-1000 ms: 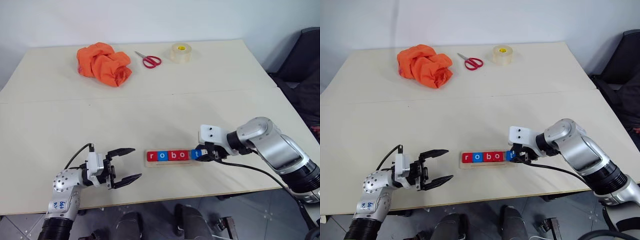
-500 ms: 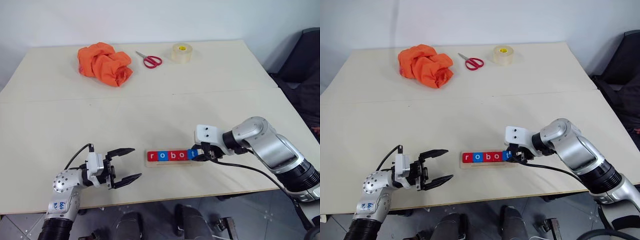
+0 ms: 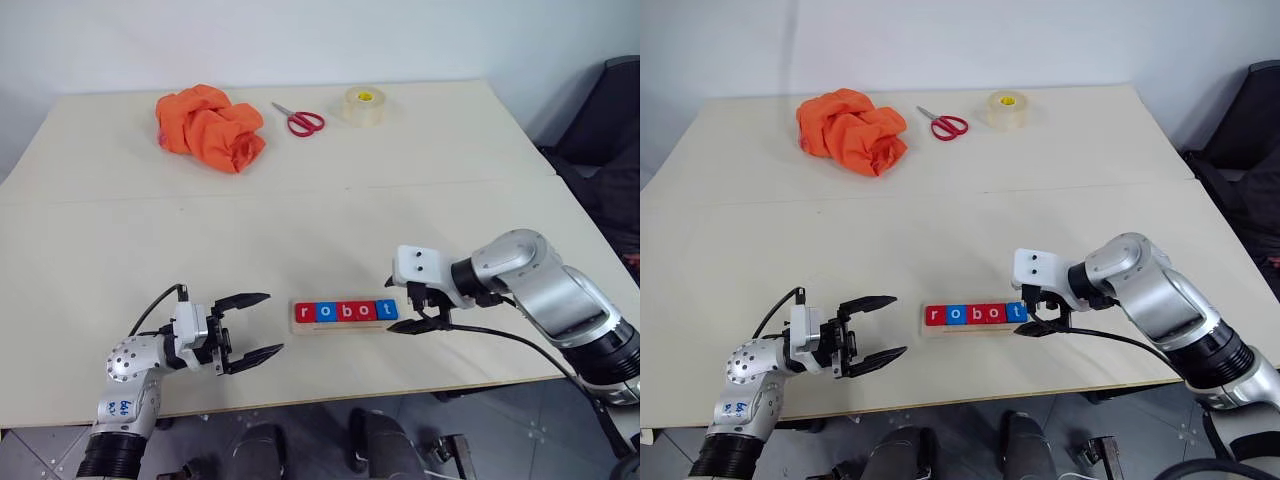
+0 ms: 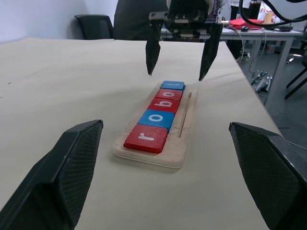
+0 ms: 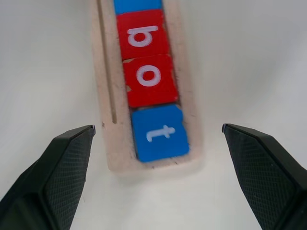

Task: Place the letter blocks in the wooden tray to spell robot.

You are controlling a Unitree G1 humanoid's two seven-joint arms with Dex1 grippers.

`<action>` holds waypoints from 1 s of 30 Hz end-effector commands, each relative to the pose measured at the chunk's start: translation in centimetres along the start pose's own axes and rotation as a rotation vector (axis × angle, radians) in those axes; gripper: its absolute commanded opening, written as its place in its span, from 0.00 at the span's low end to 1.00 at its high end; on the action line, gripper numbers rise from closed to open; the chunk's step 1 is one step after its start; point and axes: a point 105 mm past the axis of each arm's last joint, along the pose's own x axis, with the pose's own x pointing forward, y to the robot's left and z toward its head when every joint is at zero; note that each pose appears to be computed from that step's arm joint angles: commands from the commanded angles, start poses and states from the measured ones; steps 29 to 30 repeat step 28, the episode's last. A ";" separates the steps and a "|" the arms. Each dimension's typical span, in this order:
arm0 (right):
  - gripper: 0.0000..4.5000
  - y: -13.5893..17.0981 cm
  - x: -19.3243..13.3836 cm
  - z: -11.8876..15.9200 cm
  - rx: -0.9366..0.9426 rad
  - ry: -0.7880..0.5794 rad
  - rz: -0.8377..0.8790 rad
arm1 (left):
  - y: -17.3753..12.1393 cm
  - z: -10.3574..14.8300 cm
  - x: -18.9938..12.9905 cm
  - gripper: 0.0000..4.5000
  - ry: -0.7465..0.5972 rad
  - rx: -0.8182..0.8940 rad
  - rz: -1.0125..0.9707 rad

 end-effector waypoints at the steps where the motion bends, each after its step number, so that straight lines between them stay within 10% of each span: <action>1: 0.99 0.0 -1.5 1.5 -0.041 -0.170 -0.052 | 1.2 0.6 -0.3 1.00 0.016 0.053 0.081; 10: 0.99 1.3 -5.5 -3.0 0.001 -0.492 -0.013 | 2.6 2.1 -3.4 1.00 -0.003 0.069 0.159; 30: 0.99 -2.0 -8.2 -4.9 -0.030 -0.581 -0.063 | 4.3 4.3 -5.5 1.00 -0.068 0.115 0.155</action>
